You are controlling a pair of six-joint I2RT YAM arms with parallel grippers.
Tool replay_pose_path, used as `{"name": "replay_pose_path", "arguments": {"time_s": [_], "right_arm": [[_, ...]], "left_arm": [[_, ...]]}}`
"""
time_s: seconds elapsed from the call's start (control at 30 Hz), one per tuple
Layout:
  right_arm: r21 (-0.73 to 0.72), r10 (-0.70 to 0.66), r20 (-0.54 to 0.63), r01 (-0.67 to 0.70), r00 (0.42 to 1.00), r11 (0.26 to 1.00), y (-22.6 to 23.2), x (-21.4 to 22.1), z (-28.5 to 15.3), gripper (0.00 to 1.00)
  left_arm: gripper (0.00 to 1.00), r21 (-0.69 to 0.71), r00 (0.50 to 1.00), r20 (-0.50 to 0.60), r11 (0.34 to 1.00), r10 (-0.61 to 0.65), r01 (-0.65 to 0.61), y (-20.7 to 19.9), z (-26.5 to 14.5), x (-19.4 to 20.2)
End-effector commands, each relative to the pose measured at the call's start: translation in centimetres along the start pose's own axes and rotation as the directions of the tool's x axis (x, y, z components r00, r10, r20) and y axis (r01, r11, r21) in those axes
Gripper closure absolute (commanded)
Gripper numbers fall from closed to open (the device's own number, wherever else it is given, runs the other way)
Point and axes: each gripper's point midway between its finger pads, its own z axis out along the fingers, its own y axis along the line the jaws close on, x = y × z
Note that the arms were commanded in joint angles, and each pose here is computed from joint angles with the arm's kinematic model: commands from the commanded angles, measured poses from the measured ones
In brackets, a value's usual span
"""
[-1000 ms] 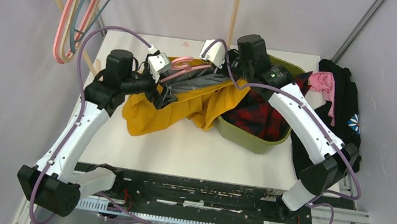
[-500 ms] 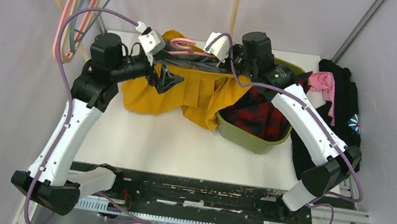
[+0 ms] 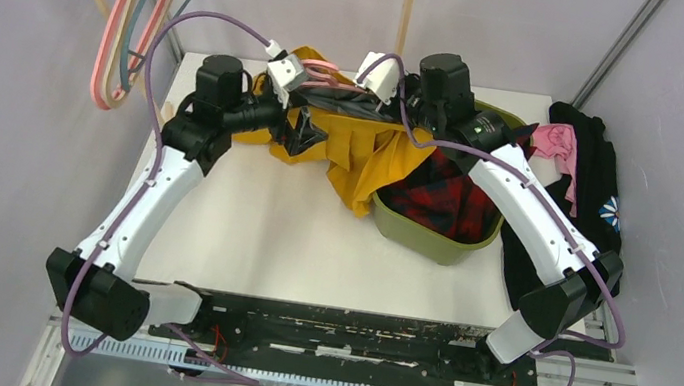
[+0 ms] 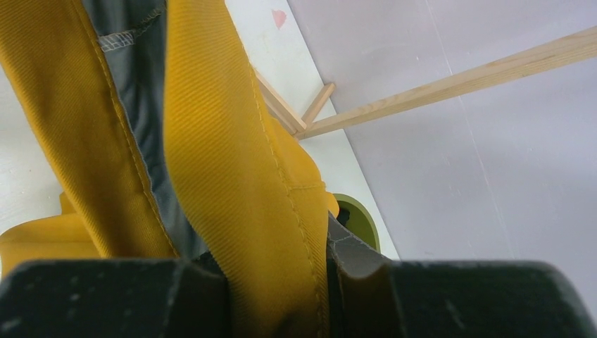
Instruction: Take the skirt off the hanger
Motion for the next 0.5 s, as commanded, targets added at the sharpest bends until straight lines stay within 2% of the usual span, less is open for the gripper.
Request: {"name": "replay_pose_path", "arguments": {"time_s": [0.0, 0.17, 0.33, 0.4, 0.47], "right_arm": [[0.142, 0.005, 0.192, -0.033, 0.981, 0.989, -4.4, -5.7, -4.3, 0.99], [0.116, -0.002, 0.182, -0.02, 0.983, 0.993, -3.6, -5.1, -4.5, 0.99], [0.122, -0.022, 0.147, 0.004, 0.989, 0.993, -3.3, -4.0, -4.0, 0.99], [0.12, -0.023, 0.145, 0.005, 0.989, 0.993, -3.2, -3.8, -3.8, 0.99], [0.115, -0.021, 0.145, 0.004, 0.989, 0.993, -3.1, -3.8, -3.8, 0.99]], "left_arm": [[0.05, -0.087, 0.979, 0.048, 0.977, 0.198, -0.194, 2.5, 0.3, -2.3], [0.2, -0.137, 0.929, 0.099, 0.93, 0.355, -0.341, 2.6, -1.6, -6.6], [0.33, -0.109, 0.898, 0.212, 0.923, 0.385, -0.37, -0.4, -4.3, -10.2], [0.33, -0.081, 0.905, 0.221, 0.932, 0.363, -0.354, -1.0, -4.4, -9.8], [0.32, -0.074, 0.917, 0.183, 0.935, 0.354, -0.346, -0.5, -3.7, -7.9]]}}
